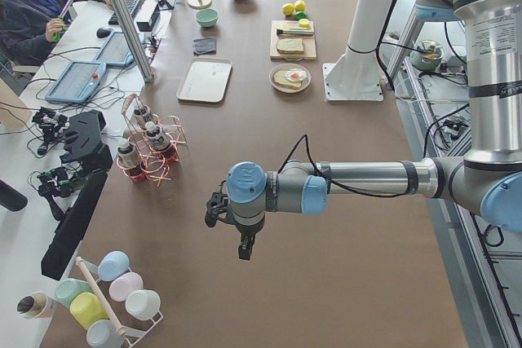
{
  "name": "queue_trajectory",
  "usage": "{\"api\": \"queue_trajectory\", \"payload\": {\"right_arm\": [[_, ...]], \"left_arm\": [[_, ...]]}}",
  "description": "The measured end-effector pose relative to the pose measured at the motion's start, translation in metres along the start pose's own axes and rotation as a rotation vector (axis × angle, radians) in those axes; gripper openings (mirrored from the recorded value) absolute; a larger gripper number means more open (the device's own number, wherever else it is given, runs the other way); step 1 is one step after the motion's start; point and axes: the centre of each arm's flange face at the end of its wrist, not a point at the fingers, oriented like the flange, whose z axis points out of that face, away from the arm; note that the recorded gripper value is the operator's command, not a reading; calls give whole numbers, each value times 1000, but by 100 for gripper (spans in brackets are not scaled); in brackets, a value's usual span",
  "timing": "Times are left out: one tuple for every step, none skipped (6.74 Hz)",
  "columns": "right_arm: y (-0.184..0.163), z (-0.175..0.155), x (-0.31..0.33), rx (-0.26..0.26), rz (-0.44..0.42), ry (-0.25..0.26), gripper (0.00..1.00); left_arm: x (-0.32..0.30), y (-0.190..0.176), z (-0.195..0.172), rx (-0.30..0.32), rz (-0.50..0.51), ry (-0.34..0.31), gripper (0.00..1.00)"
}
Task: Make sandwich and place on tray
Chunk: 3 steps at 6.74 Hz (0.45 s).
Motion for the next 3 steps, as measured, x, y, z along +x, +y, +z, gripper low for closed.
{"api": "queue_trajectory", "payload": {"right_arm": [[0, 0, 0, 0, 0, 0, 100], [0, 0, 0, 0, 0, 0, 100], [0, 0, 0, 0, 0, 0, 100]], "left_arm": [[1, 0, 1, -2, 2, 0, 98], [1, 0, 1, -2, 2, 0, 98], [1, 0, 1, -3, 3, 0, 98]]}}
